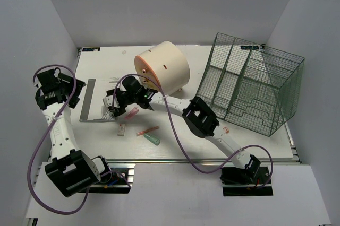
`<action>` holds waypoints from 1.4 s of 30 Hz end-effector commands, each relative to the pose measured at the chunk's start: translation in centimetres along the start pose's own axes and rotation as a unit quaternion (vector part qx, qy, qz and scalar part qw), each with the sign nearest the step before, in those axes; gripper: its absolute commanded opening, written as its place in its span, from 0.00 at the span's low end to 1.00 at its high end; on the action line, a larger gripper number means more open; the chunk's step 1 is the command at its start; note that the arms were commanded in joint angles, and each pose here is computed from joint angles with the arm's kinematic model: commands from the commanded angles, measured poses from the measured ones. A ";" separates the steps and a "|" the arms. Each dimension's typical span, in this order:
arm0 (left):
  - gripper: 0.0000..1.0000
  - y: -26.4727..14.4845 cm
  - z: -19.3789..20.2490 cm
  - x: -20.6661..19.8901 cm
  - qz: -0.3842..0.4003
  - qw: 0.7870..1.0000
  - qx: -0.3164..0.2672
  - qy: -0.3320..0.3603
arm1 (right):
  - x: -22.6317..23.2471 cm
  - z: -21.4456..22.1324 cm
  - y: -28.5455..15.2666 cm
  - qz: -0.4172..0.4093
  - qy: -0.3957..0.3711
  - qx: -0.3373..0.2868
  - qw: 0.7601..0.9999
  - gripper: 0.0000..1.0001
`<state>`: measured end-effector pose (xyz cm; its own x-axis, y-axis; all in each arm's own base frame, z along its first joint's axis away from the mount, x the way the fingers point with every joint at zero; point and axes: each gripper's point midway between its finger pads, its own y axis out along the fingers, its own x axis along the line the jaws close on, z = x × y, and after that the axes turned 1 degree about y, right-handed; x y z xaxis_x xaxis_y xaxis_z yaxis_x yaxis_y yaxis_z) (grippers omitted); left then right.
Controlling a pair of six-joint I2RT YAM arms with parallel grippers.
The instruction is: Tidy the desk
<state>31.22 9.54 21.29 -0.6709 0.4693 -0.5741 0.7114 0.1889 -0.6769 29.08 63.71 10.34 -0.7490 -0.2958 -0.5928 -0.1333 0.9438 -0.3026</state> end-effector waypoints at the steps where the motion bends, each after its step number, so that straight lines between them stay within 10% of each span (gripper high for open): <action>1: 0.78 -0.9 -0.9 -0.4 -0.004 1.000 -0.019 0.002 | -1.2 -1.8 1.1 0.017 -0.039 -0.030 0.999 0.78; 32: 0.79 -2.1 0.4 0.7 0.006 1.000 -0.021 -0.009 | 1.5 0.4 4.0 0.001 -0.005 -0.040 0.999 0.68; 42: 0.78 -2.1 0.6 0.8 0.006 1.000 -0.018 -0.007 | 2.8 0.5 3.1 -0.019 0.015 -0.030 0.999 0.51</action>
<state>29.45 9.19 21.71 -0.6729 0.4598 -0.5795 0.7173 0.2142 -0.6630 27.17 66.14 6.35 -0.7555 -0.3273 -0.5675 -0.2055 0.9409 -0.2691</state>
